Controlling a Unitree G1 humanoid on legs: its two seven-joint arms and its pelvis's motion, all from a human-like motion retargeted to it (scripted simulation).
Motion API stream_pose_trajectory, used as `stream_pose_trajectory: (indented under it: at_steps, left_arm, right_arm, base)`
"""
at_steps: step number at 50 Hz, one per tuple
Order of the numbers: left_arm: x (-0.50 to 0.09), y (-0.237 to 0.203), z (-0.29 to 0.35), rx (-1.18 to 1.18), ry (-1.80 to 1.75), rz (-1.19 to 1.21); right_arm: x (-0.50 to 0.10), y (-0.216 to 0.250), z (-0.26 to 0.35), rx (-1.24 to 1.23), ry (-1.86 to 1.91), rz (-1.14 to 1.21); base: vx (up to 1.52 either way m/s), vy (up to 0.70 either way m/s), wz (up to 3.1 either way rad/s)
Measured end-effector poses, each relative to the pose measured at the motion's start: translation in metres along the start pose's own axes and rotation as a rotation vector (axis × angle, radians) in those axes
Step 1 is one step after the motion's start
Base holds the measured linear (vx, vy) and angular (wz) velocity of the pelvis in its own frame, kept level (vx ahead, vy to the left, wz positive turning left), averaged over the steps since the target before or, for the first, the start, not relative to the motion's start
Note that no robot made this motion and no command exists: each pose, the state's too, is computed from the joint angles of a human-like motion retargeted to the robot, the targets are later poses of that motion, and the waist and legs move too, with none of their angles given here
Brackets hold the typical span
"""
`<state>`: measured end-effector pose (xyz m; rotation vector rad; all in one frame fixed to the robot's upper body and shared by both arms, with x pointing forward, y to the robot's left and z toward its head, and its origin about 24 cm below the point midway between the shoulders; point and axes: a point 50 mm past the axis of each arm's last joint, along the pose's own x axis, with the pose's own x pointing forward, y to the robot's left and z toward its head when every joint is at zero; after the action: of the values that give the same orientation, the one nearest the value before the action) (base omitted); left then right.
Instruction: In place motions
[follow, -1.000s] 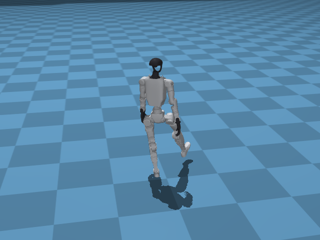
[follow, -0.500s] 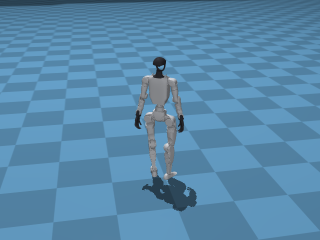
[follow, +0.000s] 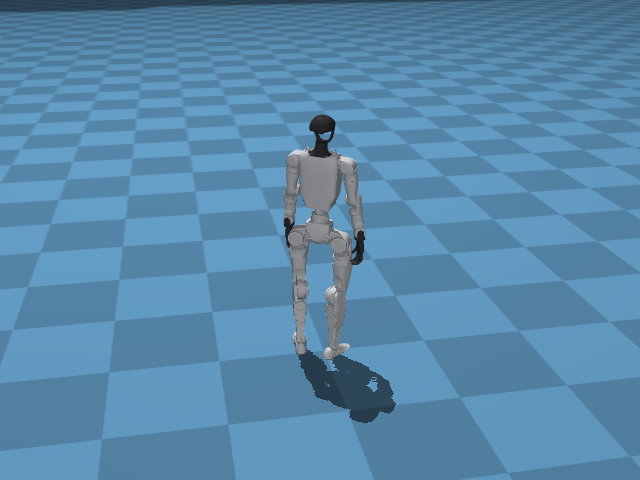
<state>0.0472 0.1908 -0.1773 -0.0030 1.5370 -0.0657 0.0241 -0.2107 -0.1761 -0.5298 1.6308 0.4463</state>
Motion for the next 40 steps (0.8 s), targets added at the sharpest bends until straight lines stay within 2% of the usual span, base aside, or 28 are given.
stream_pose_trajectory:
  at_steps: [20, 40]
  left_arm:
    - [-0.008, -0.005, -0.088, -0.155, 0.312, -0.04]
    - [-0.001, -0.008, -0.051, -0.118, 0.179, -0.041]
  right_arm:
    - [0.001, 0.005, -0.02, -0.059, 0.088, -0.007]
    - [0.0, 0.003, 0.002, -0.114, 0.022, -0.003]
  base:
    - [0.0, -0.01, -0.03]
    - [0.0, 0.0, 0.0]
